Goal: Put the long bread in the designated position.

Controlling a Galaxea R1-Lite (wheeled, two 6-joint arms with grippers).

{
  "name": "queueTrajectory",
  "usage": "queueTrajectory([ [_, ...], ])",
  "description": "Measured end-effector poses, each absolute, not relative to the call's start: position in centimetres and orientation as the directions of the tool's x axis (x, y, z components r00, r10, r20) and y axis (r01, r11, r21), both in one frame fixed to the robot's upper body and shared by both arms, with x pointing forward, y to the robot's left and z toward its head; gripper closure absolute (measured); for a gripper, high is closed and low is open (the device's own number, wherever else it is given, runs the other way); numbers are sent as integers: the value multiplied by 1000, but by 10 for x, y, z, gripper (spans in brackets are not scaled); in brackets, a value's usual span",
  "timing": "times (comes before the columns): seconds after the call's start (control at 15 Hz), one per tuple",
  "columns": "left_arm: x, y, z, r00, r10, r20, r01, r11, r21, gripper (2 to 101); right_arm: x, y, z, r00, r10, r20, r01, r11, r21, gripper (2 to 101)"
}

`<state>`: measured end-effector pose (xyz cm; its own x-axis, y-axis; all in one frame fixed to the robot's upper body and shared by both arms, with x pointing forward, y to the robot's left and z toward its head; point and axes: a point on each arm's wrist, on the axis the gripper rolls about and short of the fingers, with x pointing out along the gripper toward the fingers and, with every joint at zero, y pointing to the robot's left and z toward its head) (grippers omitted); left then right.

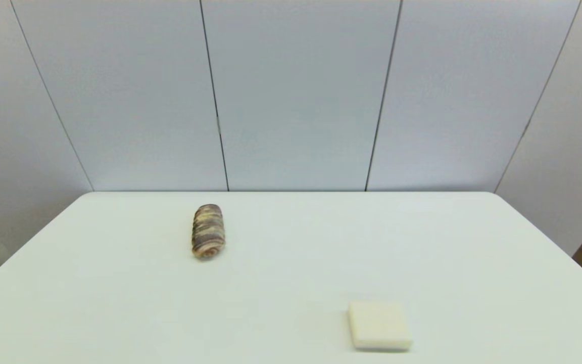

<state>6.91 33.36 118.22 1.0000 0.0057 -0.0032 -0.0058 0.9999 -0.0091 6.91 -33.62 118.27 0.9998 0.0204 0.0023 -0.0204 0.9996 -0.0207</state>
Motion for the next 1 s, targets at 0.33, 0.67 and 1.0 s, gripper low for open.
queueTrajectory([
  [0.33, 68, 333, 1194, 995, -11, 102, 12, 1000, -3, 53, 69, -336, 1183, 1000, 20, 2, -20, 1000, -21, 50],
  [0.67, 50, 330, 1236, 961, -137, 240, 135, 991, 26, 53, 69, -336, 1183, 1000, 20, 3, -20, 1000, -21, 50],
  [1.0, 33, 330, 1261, 946, -175, 272, 169, 985, 44, 53, 69, -336, 1183, 1000, 21, 2, -21, 1000, -21, 50],
])
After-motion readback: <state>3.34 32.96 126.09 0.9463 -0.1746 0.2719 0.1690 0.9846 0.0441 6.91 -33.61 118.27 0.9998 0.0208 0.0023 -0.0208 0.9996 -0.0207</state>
